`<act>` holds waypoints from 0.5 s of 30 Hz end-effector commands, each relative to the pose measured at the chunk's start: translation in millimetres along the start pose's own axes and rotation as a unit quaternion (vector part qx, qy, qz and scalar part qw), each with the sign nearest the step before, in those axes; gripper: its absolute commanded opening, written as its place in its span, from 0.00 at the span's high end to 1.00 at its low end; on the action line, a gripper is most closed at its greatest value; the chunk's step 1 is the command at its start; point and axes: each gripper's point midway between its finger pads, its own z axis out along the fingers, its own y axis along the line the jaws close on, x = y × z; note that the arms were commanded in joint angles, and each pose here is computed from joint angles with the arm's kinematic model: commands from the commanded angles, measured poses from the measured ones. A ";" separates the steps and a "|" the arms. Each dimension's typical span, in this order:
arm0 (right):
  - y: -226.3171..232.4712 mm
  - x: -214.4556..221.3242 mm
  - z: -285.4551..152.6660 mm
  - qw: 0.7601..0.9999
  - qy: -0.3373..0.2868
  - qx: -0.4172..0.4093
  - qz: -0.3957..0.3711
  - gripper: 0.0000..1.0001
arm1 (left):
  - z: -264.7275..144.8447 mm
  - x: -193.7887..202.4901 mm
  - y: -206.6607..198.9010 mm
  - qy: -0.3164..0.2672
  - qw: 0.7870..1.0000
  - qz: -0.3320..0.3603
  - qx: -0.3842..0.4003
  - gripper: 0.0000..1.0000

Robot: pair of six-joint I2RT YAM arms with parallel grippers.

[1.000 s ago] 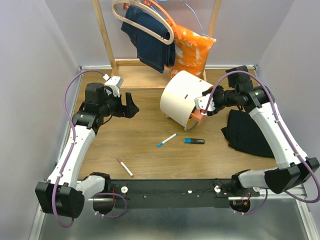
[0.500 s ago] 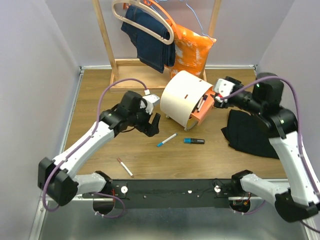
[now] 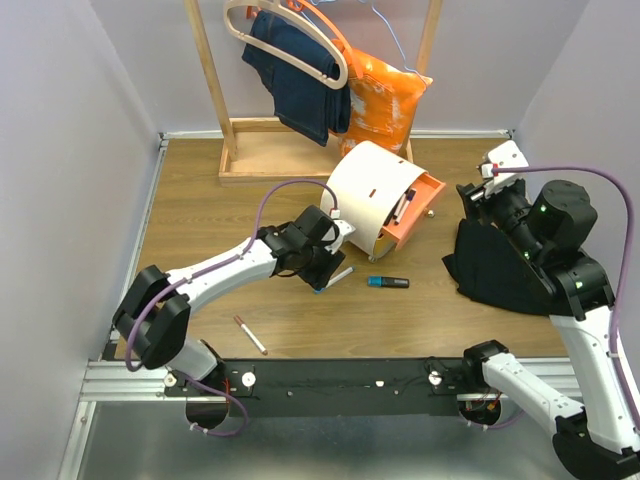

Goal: Sort the stationery into containers
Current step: Pick up the pen from the center of the board.

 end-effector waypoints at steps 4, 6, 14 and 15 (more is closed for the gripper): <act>-23.5 -10.1 -10.6 0.998 -0.003 0.059 0.022 0.37 | 29.4 0.0 18.0 -0.003 0.999 0.030 -0.033 0.43; -24.6 -11.2 -8.5 0.998 -0.004 0.061 0.022 0.37 | 33.8 1.1 14.1 -0.001 0.999 0.038 -0.019 0.46; -23.5 -5.9 -1.2 0.998 -0.002 0.063 0.023 0.37 | 50.6 8.9 9.2 0.011 0.999 0.040 0.000 0.51; -23.2 -5.0 -0.7 0.998 -0.002 0.063 0.022 0.37 | 52.4 9.7 8.8 0.013 0.999 0.039 0.001 0.51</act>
